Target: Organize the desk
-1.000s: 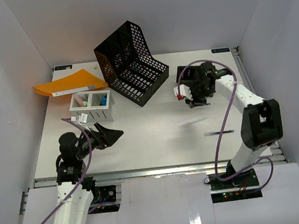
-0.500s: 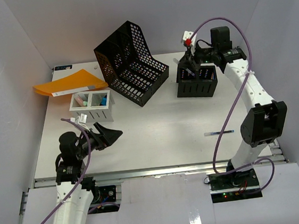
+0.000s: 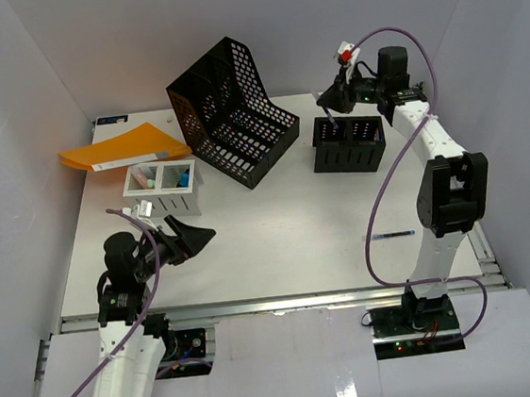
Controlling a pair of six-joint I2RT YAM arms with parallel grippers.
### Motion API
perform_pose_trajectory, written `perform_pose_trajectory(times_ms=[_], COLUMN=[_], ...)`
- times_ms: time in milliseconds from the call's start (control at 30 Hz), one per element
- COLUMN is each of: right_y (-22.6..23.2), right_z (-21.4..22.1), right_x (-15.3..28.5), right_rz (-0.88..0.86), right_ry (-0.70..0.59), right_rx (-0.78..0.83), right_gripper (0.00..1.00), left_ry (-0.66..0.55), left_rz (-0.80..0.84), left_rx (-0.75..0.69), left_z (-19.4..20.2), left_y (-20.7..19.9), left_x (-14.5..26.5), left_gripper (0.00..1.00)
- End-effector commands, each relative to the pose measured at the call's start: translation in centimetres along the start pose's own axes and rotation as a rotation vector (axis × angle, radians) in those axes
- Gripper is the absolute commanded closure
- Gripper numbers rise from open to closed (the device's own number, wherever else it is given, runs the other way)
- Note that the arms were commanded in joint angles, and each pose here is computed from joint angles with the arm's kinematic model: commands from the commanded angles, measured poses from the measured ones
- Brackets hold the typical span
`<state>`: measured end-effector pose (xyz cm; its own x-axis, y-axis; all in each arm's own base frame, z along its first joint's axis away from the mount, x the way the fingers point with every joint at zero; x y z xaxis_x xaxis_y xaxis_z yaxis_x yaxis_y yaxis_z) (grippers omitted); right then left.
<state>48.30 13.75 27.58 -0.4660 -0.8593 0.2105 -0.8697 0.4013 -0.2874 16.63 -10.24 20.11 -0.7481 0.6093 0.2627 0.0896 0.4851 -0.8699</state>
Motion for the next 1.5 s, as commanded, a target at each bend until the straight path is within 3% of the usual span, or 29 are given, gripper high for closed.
perform_pose_trajectory(times_ms=[0,233,500,633,800,967,1033,1233,1467], right_y=[-2.0,-1.0,0.4,0.3,1.9,6.7,10.0,18.3,21.1], right_z=[0.0,4.1,6.2,5.0,-0.6,-2.3,-0.6,5.9,11.6], right_x=[0.1,-0.5,0.0,1.8,6.0,9.5,11.0,15.3,16.6], right_rz=[0.028,0.037,0.048,0.092,0.132,-0.05,-0.159,-0.457,-0.478], right_ry=[-0.071,-0.057,-0.034,-0.025,0.012,0.151,0.246,0.457,0.747], right_rx=[0.035,-0.023,-0.059,-0.048,0.068,0.154,0.109,0.191,0.32], right_gripper=[0.9,0.84,0.56,0.44,0.35,0.27,0.26,0.27,0.31], left_ry=[-0.027,-0.045,-0.029,-0.034,-0.02,0.01,0.02,0.041,0.037], left_rz=[0.01,0.021,0.058,0.099,0.141,0.15,0.157,0.19,0.202], left_rx=[-0.027,-0.066,-0.108,-0.131,-0.185,-0.239,-0.262,-0.3,-0.298], left_z=[-0.8,-1.6,-1.9,-2.0,-2.2,-2.5,-2.6,-2.4,-2.1], left_y=[-1.0,-1.6,-1.9,-2.2,-2.6,-2.5,-2.7,-3.1,-3.1], left_x=[0.3,0.2,-0.4,-0.6,-1.0,-1.5,-1.5,-1.4,-1.1], left_gripper=[0.02,0.02,0.02,0.02,0.02,0.02,0.02,0.02,0.02])
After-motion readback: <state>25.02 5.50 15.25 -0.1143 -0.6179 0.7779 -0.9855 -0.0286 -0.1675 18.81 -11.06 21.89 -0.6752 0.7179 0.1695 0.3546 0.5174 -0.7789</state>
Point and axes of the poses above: each gripper's point midway between its finger pads, its own x axis back along the fingers, its own y axis along the line the jaws close on, z = x × y, the point moved 5 cm from there along x, back along the fingers, and after that the axes turned 13 degrees about x, right-handed, at the moved point
